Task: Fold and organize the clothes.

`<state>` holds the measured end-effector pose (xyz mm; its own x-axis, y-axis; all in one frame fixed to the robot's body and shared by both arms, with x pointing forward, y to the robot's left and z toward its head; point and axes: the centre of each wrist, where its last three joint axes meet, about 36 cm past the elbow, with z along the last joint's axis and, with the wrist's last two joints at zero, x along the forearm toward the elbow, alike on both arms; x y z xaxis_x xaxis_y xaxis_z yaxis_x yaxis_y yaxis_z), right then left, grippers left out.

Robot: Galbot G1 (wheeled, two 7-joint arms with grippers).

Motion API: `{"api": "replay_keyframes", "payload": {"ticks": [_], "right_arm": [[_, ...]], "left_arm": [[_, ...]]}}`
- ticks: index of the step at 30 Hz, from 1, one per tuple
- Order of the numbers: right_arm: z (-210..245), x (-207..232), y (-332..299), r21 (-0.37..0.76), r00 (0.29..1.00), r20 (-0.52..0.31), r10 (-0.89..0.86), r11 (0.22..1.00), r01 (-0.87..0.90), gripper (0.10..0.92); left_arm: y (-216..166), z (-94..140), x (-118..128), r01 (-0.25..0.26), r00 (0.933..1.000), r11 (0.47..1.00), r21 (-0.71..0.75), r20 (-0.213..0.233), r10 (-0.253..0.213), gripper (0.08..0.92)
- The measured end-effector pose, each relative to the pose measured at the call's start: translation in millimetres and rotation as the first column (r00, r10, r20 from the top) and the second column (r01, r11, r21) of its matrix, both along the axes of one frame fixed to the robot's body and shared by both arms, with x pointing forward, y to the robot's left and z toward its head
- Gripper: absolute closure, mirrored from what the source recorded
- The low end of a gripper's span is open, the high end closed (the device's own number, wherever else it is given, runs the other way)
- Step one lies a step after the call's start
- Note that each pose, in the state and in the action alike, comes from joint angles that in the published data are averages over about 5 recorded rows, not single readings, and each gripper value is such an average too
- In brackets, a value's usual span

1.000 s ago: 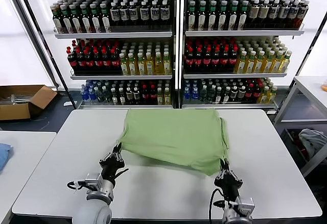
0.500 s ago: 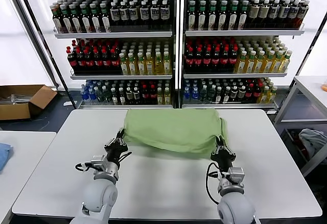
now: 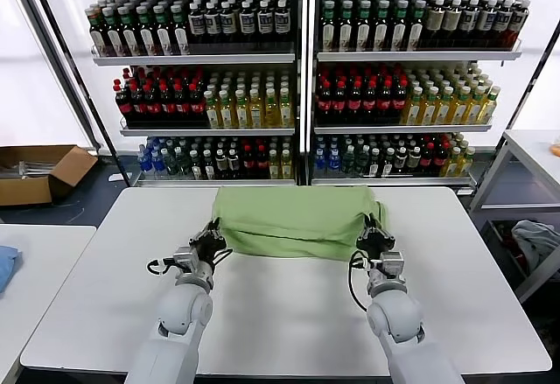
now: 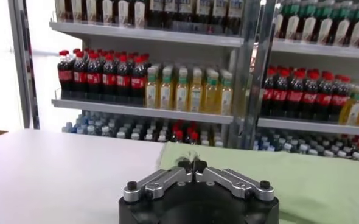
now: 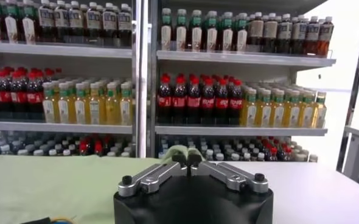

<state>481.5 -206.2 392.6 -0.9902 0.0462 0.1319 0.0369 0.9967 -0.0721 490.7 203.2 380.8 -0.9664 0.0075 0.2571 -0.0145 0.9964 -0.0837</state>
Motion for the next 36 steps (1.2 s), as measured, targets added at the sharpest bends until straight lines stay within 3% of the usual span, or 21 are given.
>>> {"api": "replay_keyframes", "payload": {"ticks": [4, 8, 15, 28, 32, 36], "right_arm": [[1.1, 12.7, 2.2, -0.006, 1.000, -0.008, 0.000, 1.000, 0.000, 0.908], [0.8, 19.9, 5.1, -0.015, 1.000, -0.031, 0.002, 1.000, -0.003, 0.832], [5.6, 29.3, 11.0, 0.014, 0.997, -0.076, -0.012, 1.000, 0.013, 0.624], [38.5, 41.8, 30.9, 0.235, 0.991, -0.077, -0.112, 0.964, 0.127, 0.256], [43.6, 34.4, 28.7, 0.243, 0.989, -0.083, -0.123, 0.960, 0.140, 0.206], [44.5, 20.0, 24.3, 0.217, 0.986, -0.094, -0.139, 0.963, 0.157, 0.200]], "left_arm": [[0.5, -3.1, 6.5, 0.002, 0.9999, 1.000, 0.009, -0.013, -0.001, 0.910], [-0.8, -4.3, 11.3, 0.013, 0.9996, 1.000, 0.009, -0.025, -0.012, 0.843], [-2.1, -4.9, 13.2, 0.015, 0.9986, 1.000, 0.005, -0.052, -0.015, 0.644], [-8.7, 8.8, -10.2, -0.016, 0.9985, 1.000, 0.007, -0.053, 0.017, 0.264], [-6.8, 11.0, -23.0, -0.021, 0.9985, 1.000, 0.016, -0.051, 0.022, 0.189], [-2.6, 12.4, -33.1, -0.024, 0.9986, 0.999, 0.033, -0.046, 0.025, 0.178]]}}
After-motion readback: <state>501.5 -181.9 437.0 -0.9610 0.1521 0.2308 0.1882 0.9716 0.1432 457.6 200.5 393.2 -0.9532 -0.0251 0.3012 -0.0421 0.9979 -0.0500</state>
